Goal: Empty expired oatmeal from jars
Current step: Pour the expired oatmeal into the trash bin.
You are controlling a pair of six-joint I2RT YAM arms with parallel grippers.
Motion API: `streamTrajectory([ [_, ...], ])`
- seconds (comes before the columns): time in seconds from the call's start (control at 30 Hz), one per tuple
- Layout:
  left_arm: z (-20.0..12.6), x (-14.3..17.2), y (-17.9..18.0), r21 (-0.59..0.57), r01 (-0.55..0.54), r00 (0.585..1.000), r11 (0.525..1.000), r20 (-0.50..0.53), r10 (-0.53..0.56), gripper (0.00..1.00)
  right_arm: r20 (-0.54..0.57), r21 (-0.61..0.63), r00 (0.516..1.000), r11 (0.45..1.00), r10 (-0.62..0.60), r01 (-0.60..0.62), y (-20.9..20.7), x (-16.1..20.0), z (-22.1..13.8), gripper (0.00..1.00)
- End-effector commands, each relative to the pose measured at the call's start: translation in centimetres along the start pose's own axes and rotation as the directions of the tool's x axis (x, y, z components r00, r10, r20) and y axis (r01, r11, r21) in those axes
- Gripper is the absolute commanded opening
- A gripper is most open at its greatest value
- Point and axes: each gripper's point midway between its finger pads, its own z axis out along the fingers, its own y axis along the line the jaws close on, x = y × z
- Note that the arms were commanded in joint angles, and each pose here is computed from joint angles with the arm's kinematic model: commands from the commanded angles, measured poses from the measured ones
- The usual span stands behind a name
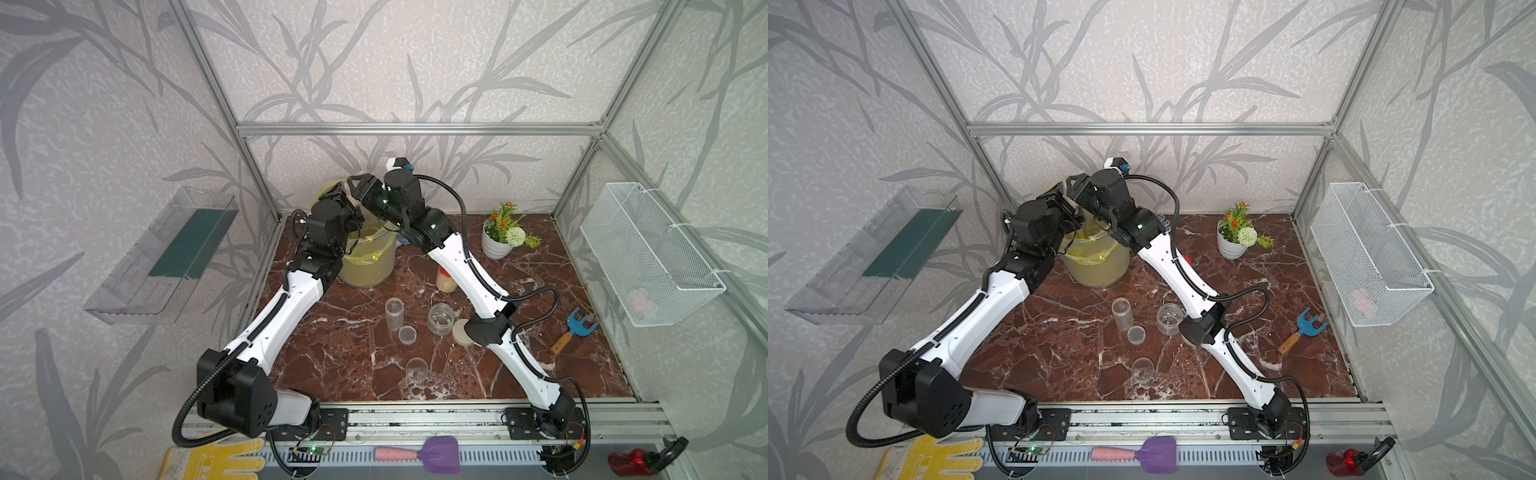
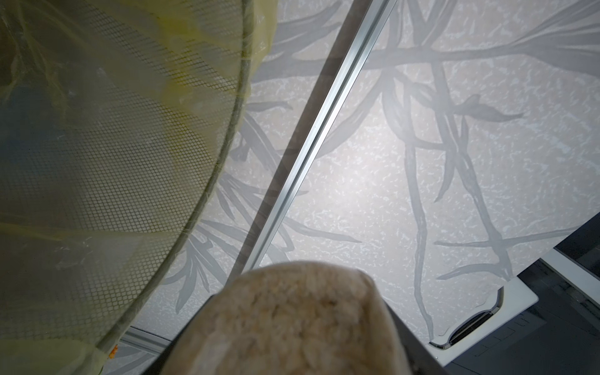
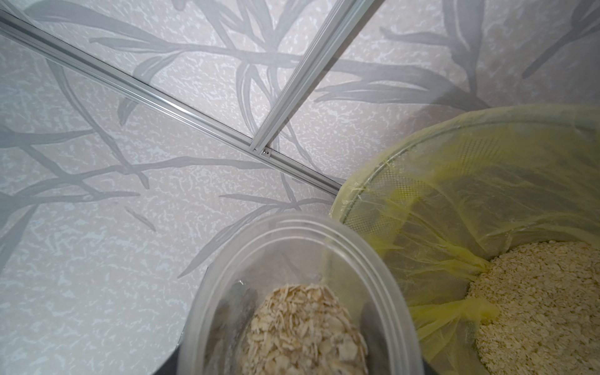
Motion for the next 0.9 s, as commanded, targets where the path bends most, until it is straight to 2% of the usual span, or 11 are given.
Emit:
streamTrajectory([
  [0.0, 0.2, 1.2, -0.8, 0.023, 0.005, 0.998, 1.000, -0.059, -0.003, 0.38, -0.086, -0.051, 0.995, 0.997, -0.055, 0.051, 1.4, 2.8, -0.4, 0.16],
  [0.1, 0.4, 1.3, -0.7, 0.022, 0.004, 0.998, 1.000, -0.065, -0.002, 0.27, -0.088, -0.054, 0.995, 0.997, -0.056, 0.051, 1.3, 2.9, -0.1, 0.20],
  [0.2, 0.3, 1.1, -0.5, 0.011, -0.004, 0.998, 1.000, -0.061, 0.004, 0.17, -0.082, -0.061, 0.995, 0.997, -0.054, 0.049, 1.4, 2.8, -0.1, 0.28],
  [0.4, 0.2, 0.4, -0.5, 0.007, -0.030, 0.999, 1.000, -0.043, 0.030, 0.12, -0.056, -0.067, 0.995, 0.995, -0.077, 0.074, 1.8, 2.1, -0.3, 0.60],
  [0.5, 0.2, 0.6, -0.8, 0.012, -0.051, 0.998, 0.999, -0.047, 0.051, 0.12, -0.054, -0.059, 0.995, 0.995, -0.085, 0.082, 1.7, 2.0, -0.4, 0.70],
  [0.63, 0.5, 0.6, -0.5, 0.007, -0.060, 0.997, 0.998, -0.043, 0.060, 0.10, -0.050, -0.043, 0.995, 0.996, -0.083, 0.081, 1.5, 1.9, -0.7, 0.96],
  [0.73, 0.8, 0.7, -0.6, 0.011, -0.063, 0.997, 0.998, -0.046, 0.064, 0.09, -0.040, -0.022, 0.995, 0.996, -0.092, 0.091, 1.4, 1.5, -1.1, 1.00],
  [0.87, 1.0, 0.5, -0.6, 0.013, -0.078, 0.996, 0.997, -0.036, 0.079, 0.09, -0.039, 0.013, 0.994, 0.995, -0.098, 0.099, 0.9, 1.2, -1.4, 0.99],
])
